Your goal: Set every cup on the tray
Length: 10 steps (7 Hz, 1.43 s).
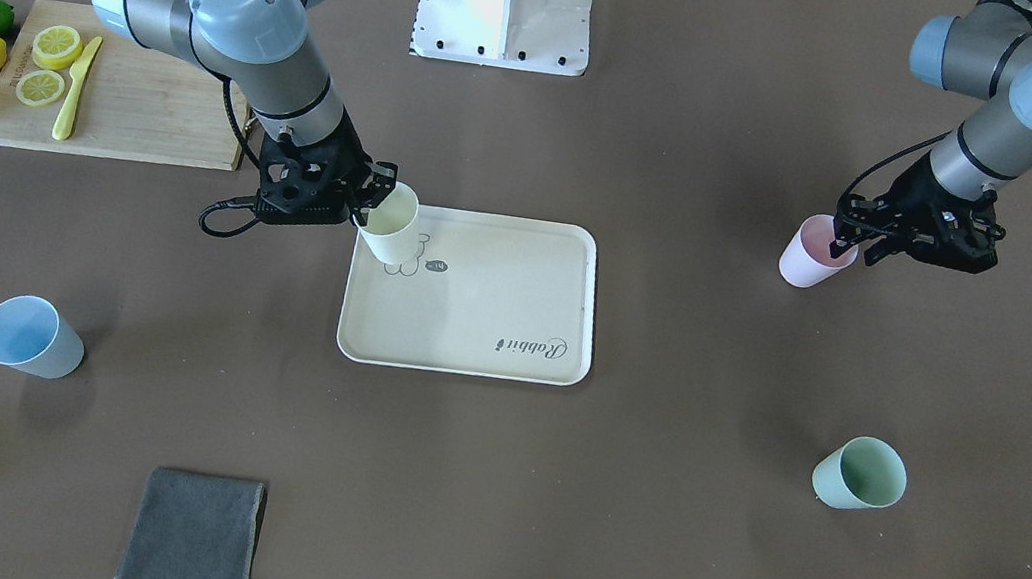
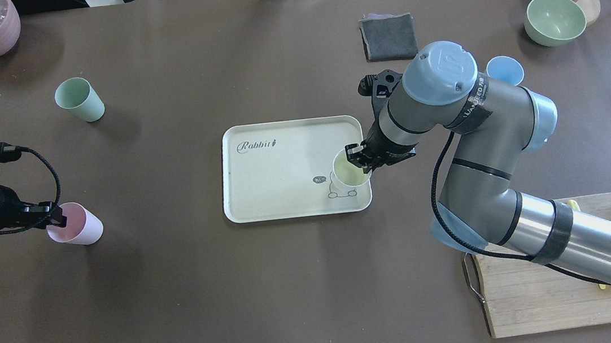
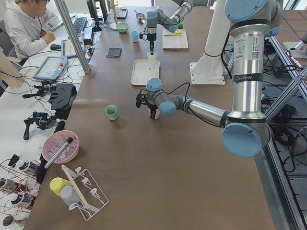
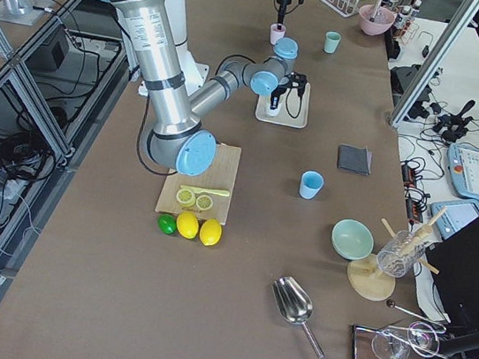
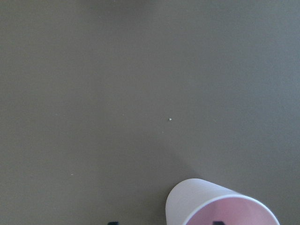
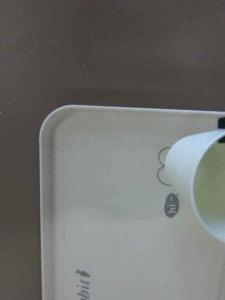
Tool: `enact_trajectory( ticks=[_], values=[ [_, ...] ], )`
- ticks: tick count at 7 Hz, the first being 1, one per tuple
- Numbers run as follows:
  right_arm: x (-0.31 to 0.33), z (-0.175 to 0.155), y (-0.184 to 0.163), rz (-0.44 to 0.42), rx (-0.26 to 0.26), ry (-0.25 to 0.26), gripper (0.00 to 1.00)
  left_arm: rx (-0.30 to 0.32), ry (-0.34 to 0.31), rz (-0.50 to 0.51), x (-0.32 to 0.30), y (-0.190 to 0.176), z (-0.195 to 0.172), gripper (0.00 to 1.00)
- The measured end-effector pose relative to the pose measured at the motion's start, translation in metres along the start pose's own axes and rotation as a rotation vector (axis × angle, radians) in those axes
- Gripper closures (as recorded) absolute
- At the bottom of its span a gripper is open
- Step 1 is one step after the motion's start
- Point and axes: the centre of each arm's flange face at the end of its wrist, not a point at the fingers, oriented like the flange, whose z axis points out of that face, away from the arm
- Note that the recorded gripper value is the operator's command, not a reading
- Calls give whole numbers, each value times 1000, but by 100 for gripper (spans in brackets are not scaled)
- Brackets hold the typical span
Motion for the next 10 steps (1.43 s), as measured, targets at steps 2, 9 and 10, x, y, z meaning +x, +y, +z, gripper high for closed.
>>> enact_trajectory(
  ticks=[2, 9, 10],
  values=[
    [-6, 5, -1, 23, -1, 5, 0, 5, 22, 6, 18, -3, -7, 100],
    [218, -100, -111, -46, 28, 71, 0, -13, -17, -193, 325, -74, -1, 100],
    [251, -99, -124, -55, 20, 101, 0, -8, -28, -189, 345, -66, 16, 100]
  ],
)
